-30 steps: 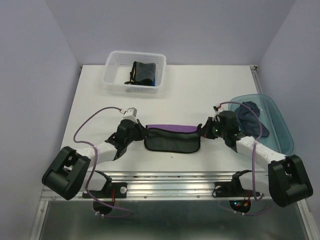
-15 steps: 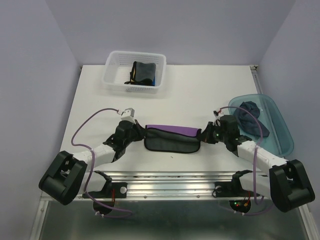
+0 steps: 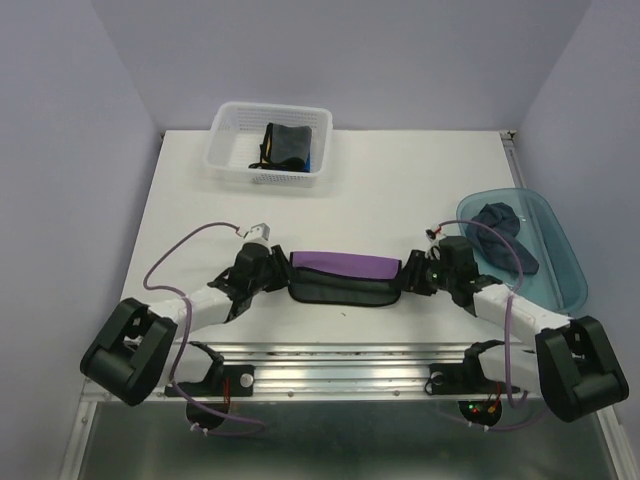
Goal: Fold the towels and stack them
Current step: Fold the towel
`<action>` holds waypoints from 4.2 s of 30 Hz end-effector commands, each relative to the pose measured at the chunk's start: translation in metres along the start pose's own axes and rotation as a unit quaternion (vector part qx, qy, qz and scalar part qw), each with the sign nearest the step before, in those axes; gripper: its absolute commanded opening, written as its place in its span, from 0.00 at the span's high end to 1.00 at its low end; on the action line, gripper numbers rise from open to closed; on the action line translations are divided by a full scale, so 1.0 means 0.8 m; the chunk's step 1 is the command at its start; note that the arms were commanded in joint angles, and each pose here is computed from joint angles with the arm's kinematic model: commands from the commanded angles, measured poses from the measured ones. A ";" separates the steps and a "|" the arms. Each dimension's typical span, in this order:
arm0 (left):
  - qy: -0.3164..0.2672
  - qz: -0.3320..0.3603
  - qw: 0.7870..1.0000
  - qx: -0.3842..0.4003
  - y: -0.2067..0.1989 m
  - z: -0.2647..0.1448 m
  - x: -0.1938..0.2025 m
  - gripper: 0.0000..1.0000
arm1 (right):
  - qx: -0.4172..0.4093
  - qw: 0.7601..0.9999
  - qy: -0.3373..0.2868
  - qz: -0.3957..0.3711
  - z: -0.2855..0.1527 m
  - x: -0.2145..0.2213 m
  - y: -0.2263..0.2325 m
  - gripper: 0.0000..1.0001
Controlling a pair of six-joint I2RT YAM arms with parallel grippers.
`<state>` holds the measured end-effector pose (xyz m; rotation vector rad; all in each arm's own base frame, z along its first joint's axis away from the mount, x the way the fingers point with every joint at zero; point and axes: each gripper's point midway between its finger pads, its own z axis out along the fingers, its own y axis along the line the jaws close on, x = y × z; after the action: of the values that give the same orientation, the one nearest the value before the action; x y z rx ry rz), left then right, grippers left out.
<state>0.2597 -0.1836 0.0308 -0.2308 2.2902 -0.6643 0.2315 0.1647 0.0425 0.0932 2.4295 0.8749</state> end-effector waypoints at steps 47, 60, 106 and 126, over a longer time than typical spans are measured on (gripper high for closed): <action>0.035 0.019 0.999 -0.022 -0.013 0.030 -0.007 0.81 | 0.101 0.993 0.054 0.031 0.019 -0.003 -0.021 0.67; 0.050 0.014 0.998 0.019 -0.035 0.027 0.016 1.00 | 0.044 0.999 -0.006 -0.023 -0.014 -0.057 0.039 0.99; 0.043 -0.007 0.997 0.056 -0.068 0.019 0.026 0.98 | -0.045 0.989 0.098 -0.100 0.144 0.001 0.235 0.96; 0.002 -0.010 1.000 0.024 -0.053 -0.011 0.004 0.21 | -0.069 0.991 0.014 -0.110 0.060 -0.044 0.263 0.29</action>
<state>0.2523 -0.2177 0.0446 -0.2496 2.3215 -0.7047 0.2571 0.3624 0.1207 -0.2870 2.4666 0.9761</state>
